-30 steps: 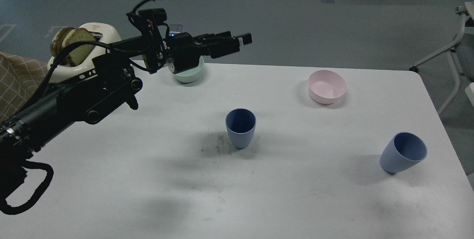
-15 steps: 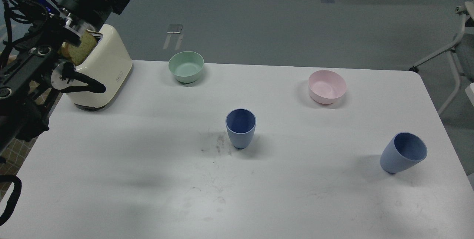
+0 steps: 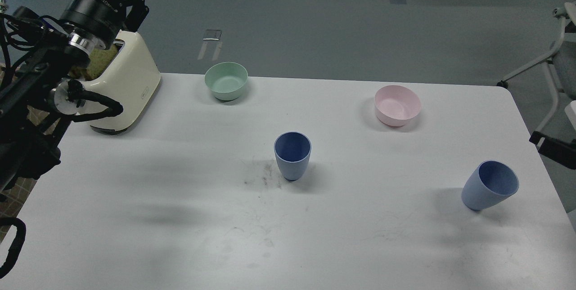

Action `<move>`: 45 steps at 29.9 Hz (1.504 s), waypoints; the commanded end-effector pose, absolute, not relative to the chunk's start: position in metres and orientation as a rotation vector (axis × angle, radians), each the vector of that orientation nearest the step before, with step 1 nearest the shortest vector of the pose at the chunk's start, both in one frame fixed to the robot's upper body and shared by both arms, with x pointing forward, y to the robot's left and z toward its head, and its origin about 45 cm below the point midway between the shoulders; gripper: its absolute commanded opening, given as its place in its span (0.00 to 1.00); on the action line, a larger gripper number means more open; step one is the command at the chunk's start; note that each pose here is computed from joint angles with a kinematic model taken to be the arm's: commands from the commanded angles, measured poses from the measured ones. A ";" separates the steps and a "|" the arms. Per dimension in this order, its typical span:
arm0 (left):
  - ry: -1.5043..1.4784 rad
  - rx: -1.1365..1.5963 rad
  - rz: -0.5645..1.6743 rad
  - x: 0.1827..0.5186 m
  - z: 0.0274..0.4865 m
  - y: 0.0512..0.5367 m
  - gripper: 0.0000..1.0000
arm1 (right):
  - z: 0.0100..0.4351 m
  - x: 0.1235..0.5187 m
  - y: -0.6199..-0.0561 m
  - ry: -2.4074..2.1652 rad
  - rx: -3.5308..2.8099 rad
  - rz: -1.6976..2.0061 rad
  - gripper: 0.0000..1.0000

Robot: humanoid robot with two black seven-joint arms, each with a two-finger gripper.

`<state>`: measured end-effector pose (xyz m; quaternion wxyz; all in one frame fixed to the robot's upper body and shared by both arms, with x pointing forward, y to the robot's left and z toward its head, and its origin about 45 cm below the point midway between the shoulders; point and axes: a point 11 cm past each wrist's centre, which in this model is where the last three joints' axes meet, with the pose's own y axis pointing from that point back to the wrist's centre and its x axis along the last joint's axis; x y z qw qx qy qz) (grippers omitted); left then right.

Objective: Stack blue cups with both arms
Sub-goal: 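Grasp the other blue cup with the right gripper and lift it, then carry the cup over the centered blue cup and lower it inside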

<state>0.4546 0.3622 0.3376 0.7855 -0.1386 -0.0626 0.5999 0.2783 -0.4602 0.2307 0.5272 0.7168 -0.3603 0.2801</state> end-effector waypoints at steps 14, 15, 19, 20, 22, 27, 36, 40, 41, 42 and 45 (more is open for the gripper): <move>-0.132 -0.282 1.292 0.455 0.334 0.360 0.97 | 0.176 0.265 -0.429 -0.695 1.730 0.632 0.50; -0.132 -0.281 1.291 0.455 0.333 0.359 0.97 | 0.176 0.265 -0.428 -0.696 1.732 0.632 0.48; -0.134 -0.278 1.291 0.455 0.333 0.359 0.97 | 0.175 0.265 -0.428 -0.699 1.729 0.628 0.25; -0.134 -0.278 1.291 0.455 0.333 0.359 0.97 | 0.176 0.265 -0.429 -0.698 1.727 0.628 0.21; -0.134 -0.278 1.291 0.455 0.333 0.359 0.97 | 0.176 0.264 -0.430 -0.694 1.722 0.629 0.12; -0.136 -0.278 1.290 0.455 0.334 0.359 0.97 | 0.179 0.267 -0.429 -0.709 1.728 0.636 0.00; -0.141 -0.285 1.283 0.455 0.337 0.357 0.97 | 0.249 0.322 -0.420 -0.839 1.709 0.849 0.00; -0.141 -0.283 1.279 0.455 0.337 0.356 0.97 | 0.315 0.361 -0.394 -0.946 1.734 1.033 0.00; -0.139 -0.282 1.277 0.455 0.336 0.355 0.97 | 0.334 0.369 -0.380 -0.951 1.738 1.104 0.00; -0.137 -0.283 1.277 0.454 0.336 0.355 0.97 | 0.341 0.373 -0.370 -0.946 1.747 1.138 0.00; -0.134 -0.281 1.273 0.454 0.335 0.355 0.97 | 0.354 0.388 -0.308 -0.873 1.836 1.260 0.00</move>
